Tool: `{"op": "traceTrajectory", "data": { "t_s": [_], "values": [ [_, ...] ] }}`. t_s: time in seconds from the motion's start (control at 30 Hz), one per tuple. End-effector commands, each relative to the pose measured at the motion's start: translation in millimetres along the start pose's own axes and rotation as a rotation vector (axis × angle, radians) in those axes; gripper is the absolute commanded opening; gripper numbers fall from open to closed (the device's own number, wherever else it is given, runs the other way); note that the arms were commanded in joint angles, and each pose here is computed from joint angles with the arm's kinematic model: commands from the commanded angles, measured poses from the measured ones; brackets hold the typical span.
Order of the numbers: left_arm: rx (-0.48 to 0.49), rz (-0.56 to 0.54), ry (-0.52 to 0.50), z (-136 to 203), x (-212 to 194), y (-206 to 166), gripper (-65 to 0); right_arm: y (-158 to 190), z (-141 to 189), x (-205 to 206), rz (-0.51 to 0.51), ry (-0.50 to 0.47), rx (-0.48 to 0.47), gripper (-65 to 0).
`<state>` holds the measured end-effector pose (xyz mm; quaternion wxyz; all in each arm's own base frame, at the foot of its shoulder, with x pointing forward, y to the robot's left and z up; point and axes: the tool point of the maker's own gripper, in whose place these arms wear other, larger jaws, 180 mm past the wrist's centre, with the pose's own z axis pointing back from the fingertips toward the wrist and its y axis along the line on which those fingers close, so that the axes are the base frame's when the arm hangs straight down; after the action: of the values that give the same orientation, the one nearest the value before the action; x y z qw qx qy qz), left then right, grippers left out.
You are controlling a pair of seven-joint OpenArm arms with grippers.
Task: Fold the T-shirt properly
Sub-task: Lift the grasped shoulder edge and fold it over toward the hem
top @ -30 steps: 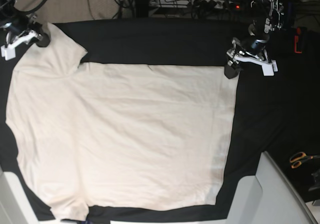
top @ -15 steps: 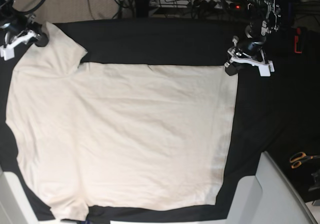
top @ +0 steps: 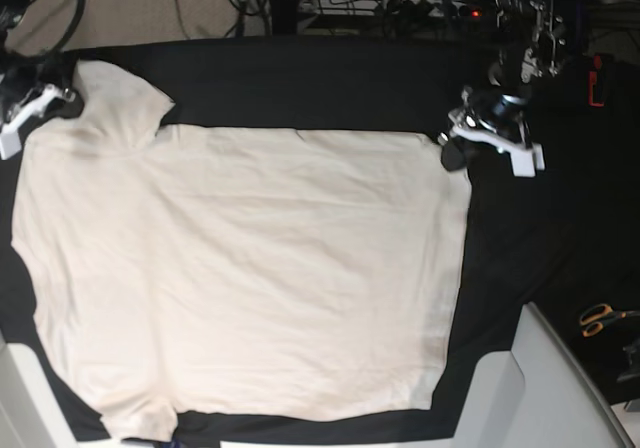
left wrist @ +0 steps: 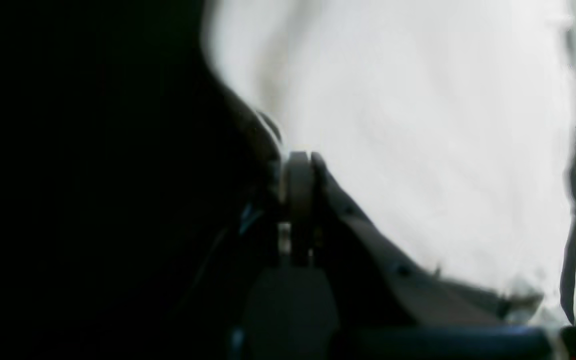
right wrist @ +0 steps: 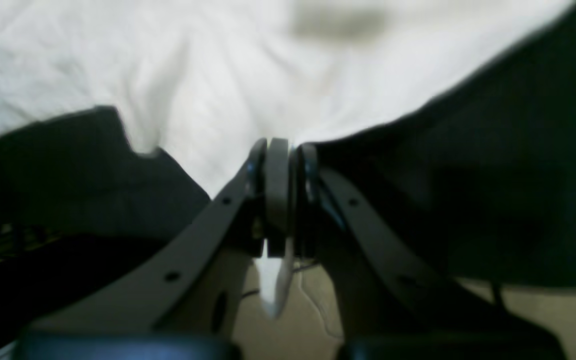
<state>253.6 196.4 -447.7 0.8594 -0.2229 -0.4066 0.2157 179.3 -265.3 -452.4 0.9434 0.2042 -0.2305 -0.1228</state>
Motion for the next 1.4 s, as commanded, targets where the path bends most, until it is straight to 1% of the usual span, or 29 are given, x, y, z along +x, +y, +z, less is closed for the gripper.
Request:
{"op": "traceTrajectory", "data": {
  "t_s": [0.0,0.07,0.17,0.23,0.37,0.47,0.53,0.57,0.6,0.63,0.67,0.7,0.73,0.77,0.8,0.83,0.93,1.03,1.13,1.2,1.37],
  "values": [
    [0.011,0.006,-0.012,2,7,1,-65.0,-5,10,26,0.044,-0.047,-0.017,-61.8],
    [0.033,0.013,-0.023,-1,16,1,-65.0,-2,11,44,0.062,-0.071,-0.013,-61.8],
    [0.019,0.007,-0.044,-8,29,-8,-65.0,1,13,72,0.095,-0.106,-0.011,-61.8],
    [0.003,0.006,-0.052,-16,38,-15,-65.0,2,8,86,0.101,-0.1,0.007,-61.8],
    [-0.036,-0.006,-0.011,-29,50,-33,-65.0,2,-5,105,0.088,-0.08,0.042,-61.8],
    [-0.048,-0.011,-0.019,-31,58,-38,-65.0,1,-5,106,0.082,-0.072,0.045,-61.5],
    [-0.046,-0.01,-0.015,-30,55,-38,-65.0,-3,0,99,0.082,-0.065,0.034,-59.7],
    [-0.041,-0.007,-0.01,-30,53,-36,-65.0,-7,5,94,0.061,-0.079,0.03,-57.8],
    [-0.034,-0.003,0.0,-29,48,-32,-65.0,-11,11,87,0.003,-0.125,0.039,-54.6],
    [-0.027,0.0,0.005,-27,43,-29,-65.0,-16,16,74,-0.081,-0.177,0.05,-49.7],
    [-0.016,0.005,0.009,-24,40,-24,-65.0,-23,24,62,-0.162,-0.222,0.042,-42.9],
    [-0.013,0.005,0.012,-22,37,-23,-65.0,-30,28,51,-0.243,-0.241,0.025,-33.2],
    [-0.011,0.006,0.014,-21,36,-22,-65.0,-31,27,43,-0.28,-0.232,0.018,-21.9],
    [-0.009,0.007,0.016,-20,35,-21,-65.0,-32,25,37,-0.294,-0.224,0.016,-13.7],
    [-0.009,0.007,0.016,-20,35,-21,-65.0,-34,23,28,-0.31,-0.209,0.014,-9.3],
    [-0.009,0.006,0.021,-20,33,-21,-65.0,-35,21,21,-0.333,-0.204,0.02,-9.2],
    [-0.006,0.008,0.022,-20,32,-20,-65.0,-40,17,4,-0.367,-0.204,0.013,-16.2],
    [-0.007,0.004,0.017,-20,35,-20,-65.0,-40,9,-13,-0.353,-0.173,0.036,-20.6],
    [-0.007,0.002,0.021,-20,34,-20,-65.0,-41,2,-27,-0.384,-0.142,0.052,-21.5],
    [-0.006,0.003,0.019,-20,34,-19,-65.0,-45,1,-34,-0.39,-0.128,0.034,-21.3],
    [-0.005,0.002,0.025,-20,33,-19,-65.0,-45,1,-40,-0.397,-0.125,0.028,-21.6]
  ]
}}
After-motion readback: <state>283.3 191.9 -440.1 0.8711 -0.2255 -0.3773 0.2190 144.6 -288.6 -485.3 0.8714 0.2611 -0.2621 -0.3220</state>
